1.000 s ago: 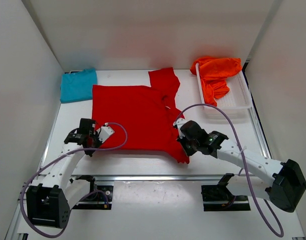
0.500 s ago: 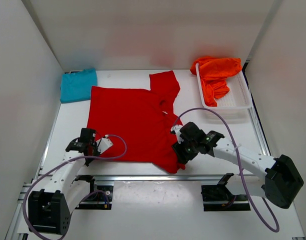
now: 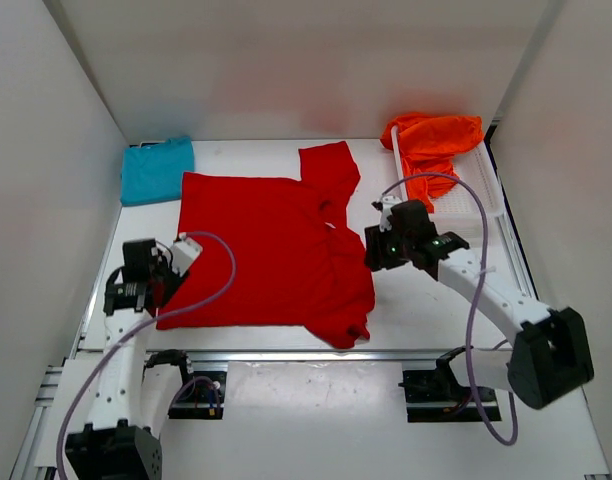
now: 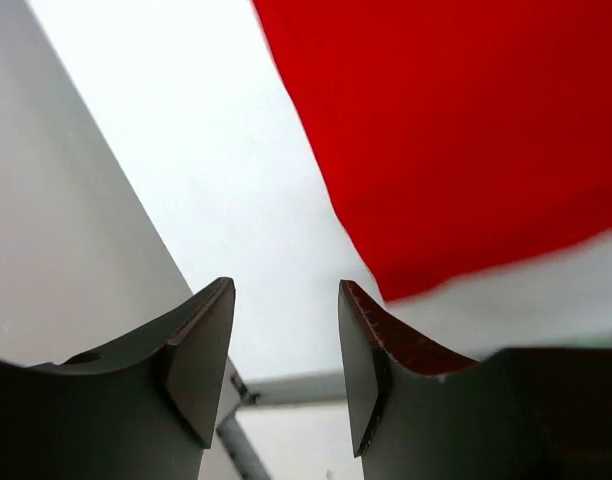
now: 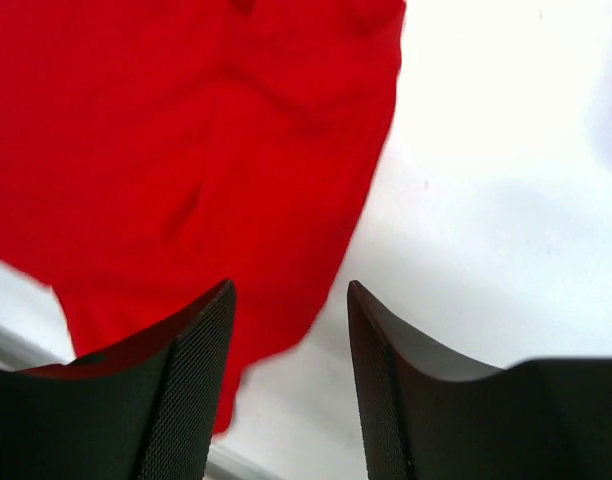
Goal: Fold and stack the t-shirts
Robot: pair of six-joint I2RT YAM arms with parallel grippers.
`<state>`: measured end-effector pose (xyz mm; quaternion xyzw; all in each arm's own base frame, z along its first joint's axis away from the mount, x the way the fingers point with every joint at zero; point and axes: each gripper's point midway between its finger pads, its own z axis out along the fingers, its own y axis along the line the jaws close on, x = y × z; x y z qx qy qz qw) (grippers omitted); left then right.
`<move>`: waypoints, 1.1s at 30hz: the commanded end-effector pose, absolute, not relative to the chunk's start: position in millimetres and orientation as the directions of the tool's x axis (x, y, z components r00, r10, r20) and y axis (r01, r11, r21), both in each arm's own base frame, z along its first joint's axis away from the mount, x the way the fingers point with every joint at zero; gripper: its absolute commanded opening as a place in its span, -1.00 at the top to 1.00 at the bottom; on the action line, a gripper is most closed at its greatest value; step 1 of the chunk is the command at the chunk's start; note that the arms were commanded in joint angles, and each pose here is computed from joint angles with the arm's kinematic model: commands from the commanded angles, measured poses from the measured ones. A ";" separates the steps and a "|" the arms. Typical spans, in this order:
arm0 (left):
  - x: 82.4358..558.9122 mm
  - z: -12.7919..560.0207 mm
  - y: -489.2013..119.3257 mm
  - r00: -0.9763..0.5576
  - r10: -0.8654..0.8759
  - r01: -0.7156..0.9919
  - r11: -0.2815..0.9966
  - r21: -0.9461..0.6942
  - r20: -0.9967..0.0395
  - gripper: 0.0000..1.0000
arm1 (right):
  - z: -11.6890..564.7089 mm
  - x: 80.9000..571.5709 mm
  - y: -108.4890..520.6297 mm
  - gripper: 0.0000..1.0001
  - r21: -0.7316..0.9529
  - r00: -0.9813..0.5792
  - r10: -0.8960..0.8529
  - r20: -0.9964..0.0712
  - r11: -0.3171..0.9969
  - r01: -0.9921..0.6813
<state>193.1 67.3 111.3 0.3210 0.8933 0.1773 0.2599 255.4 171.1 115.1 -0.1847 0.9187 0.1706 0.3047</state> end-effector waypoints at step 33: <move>323.5 -0.4 75.4 -0.913 0.369 0.300 0.896 0.326 -0.172 0.05 | 19.1 279.6 96.3 0.99 0.182 -0.896 0.187 -0.403 0.976 0.122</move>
